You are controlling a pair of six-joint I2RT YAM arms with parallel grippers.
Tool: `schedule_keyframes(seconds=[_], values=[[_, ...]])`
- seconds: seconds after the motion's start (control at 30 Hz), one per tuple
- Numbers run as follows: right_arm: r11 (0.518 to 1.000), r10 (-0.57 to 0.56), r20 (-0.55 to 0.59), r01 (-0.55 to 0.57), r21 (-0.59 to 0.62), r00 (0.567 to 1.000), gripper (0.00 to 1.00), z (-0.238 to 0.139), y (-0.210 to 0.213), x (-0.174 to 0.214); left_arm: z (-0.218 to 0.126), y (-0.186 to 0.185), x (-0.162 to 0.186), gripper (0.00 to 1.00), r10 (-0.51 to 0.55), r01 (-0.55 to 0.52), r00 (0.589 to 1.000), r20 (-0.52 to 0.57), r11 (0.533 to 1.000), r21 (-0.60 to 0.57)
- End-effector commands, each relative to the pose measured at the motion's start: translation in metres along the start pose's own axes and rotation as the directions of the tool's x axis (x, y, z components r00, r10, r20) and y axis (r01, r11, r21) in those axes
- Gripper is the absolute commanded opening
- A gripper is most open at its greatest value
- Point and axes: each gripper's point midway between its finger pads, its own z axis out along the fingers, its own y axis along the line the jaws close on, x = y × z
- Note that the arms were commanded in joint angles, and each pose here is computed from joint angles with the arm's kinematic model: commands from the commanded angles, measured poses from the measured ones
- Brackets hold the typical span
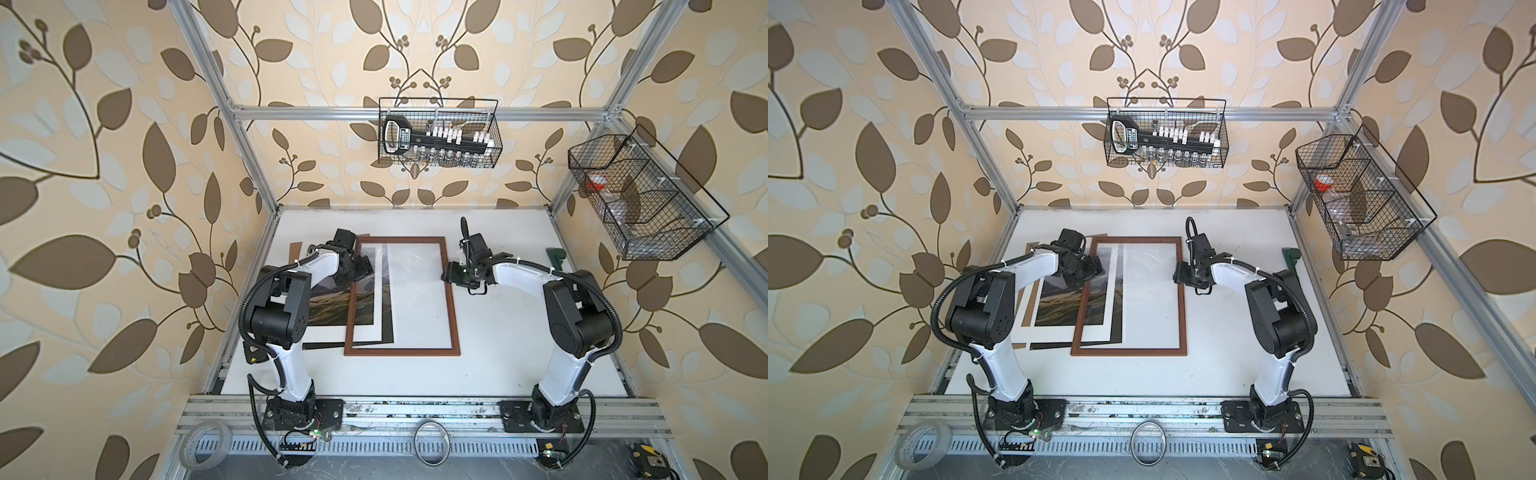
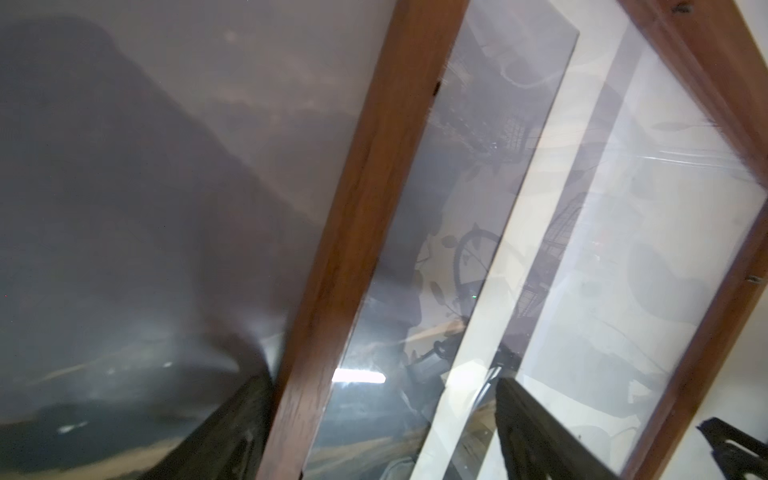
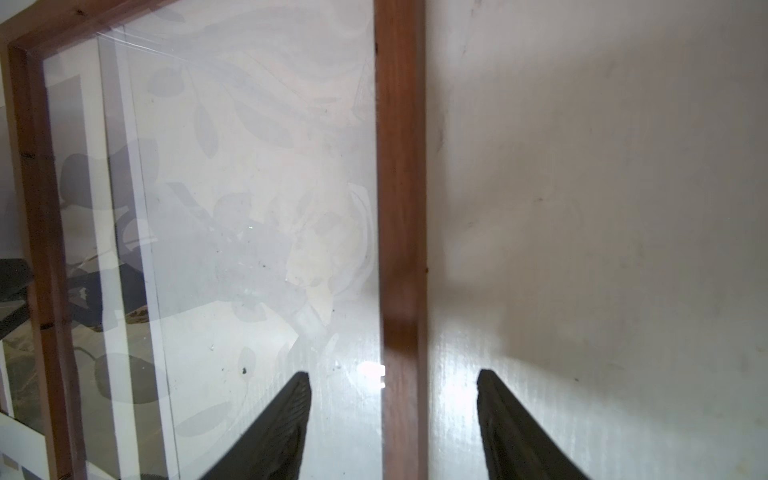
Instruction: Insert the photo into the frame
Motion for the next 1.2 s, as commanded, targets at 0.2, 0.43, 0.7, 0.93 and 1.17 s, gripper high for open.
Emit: schedule_keyframes(seconds=[0.2, 0.43, 0.7, 0.93, 1.17], values=[[0.998, 0.057, -0.037, -0.056, 0.02, 0.998, 0.65, 0.004, -0.031, 0.009, 0.003, -0.063, 0.029, 0.85, 0.025, -0.015, 0.998, -0.058, 0.985, 0.17], [0.987, 0.126, 0.018, -0.127, 0.098, 0.992, 0.65, -0.015, -0.073, -0.002, 0.015, -0.105, 0.065, 0.84, 0.081, -0.054, 0.991, -0.108, 0.97, 0.238], [0.962, 0.134, 0.047, -0.141, 0.232, 0.99, 0.67, -0.027, -0.115, -0.002, 0.032, -0.156, 0.076, 0.84, 0.155, -0.117, 0.982, -0.108, 0.948, 0.296], [0.933, 0.16, 0.065, -0.172, 0.316, 0.985, 0.69, -0.035, -0.151, -0.004, 0.039, -0.179, 0.092, 0.84, 0.2, -0.148, 0.971, -0.135, 0.935, 0.322], [0.909, 0.135, 0.113, -0.168, 0.38, 0.984, 0.72, -0.054, -0.155, -0.019, 0.011, -0.144, 0.075, 0.84, 0.186, -0.153, 0.978, -0.089, 0.944, 0.293]])
